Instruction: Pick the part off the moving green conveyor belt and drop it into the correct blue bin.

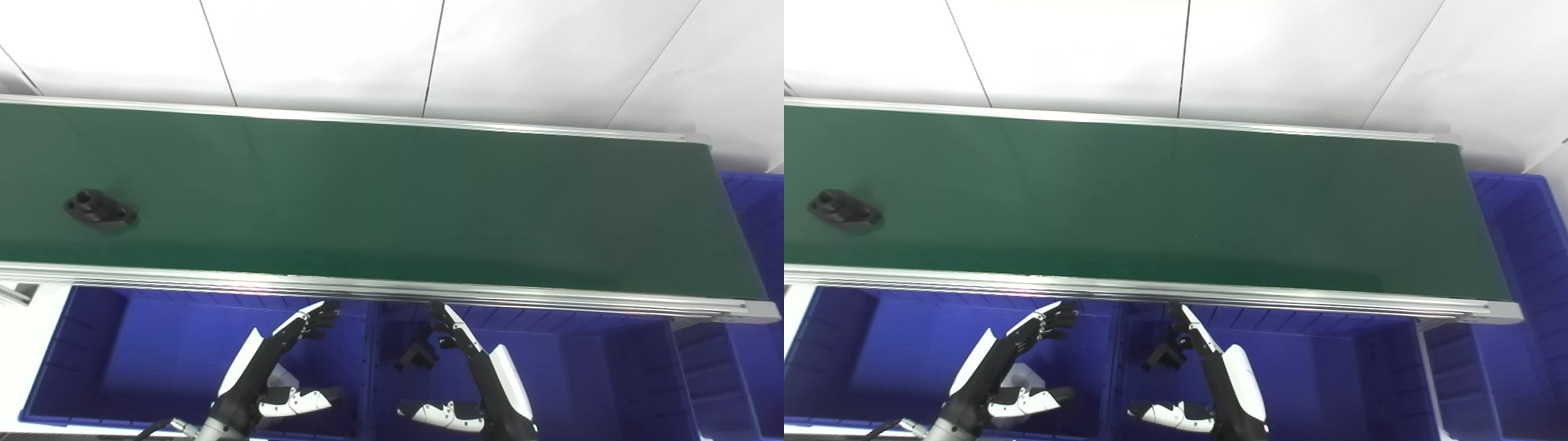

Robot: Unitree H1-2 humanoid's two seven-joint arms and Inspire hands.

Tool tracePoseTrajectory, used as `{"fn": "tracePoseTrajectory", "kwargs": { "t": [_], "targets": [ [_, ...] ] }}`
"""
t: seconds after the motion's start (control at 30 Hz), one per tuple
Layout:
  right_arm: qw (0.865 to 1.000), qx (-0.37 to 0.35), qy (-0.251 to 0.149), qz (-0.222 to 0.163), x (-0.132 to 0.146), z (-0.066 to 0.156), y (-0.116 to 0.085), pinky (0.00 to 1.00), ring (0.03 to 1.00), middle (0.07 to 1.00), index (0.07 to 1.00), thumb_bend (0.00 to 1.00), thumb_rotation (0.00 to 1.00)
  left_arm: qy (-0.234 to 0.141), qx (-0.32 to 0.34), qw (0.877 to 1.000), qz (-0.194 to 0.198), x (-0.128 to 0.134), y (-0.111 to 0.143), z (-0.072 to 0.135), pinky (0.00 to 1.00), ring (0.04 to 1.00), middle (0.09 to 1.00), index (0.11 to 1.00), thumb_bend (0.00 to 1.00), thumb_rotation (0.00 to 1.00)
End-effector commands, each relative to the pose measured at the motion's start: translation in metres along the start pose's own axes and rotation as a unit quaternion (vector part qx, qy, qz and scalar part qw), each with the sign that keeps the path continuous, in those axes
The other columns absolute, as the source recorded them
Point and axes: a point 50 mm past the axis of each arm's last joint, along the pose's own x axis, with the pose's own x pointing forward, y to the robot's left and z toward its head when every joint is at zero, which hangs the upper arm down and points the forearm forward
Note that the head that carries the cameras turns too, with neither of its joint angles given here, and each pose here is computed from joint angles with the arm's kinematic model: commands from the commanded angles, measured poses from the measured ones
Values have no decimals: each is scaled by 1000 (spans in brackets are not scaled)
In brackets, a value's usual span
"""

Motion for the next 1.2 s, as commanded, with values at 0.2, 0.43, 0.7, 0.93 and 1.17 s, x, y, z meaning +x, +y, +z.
{"fn": "tracePoseTrajectory", "kwargs": {
  "t": [0.2, 0.43, 0.7, 0.93, 1.17],
  "targets": [
    [1000, 6, -24, -7, -4, -5, -6, 774, 846, 893, 942, 831, 472, -24, 18, 1000, 7, -1, -6, 0, 688, 765, 808, 824, 760, 516],
    [999, 8, -31, -8, -6, -15, -9, 757, 862, 903, 952, 824, 460, -22, 16, 1000, 0, -1, -12, -3, 690, 762, 798, 799, 786, 482],
    [999, 2, -33, -7, -5, -21, -7, 734, 856, 897, 952, 821, 482, -16, 18, 1000, -1, 0, -14, -8, 683, 756, 786, 780, 791, 470],
    [999, 13, -32, -6, -2, -24, -4, 758, 856, 893, 955, 816, 467, -11, 21, 1000, -2, 1, -14, -13, 682, 756, 783, 779, 788, 479],
    [999, 15, -29, -4, 1, -28, -2, 755, 842, 885, 947, 816, 464, -8, 21, 1000, -2, 3, -15, -16, 668, 746, 774, 767, 786, 453]
  ]
}}
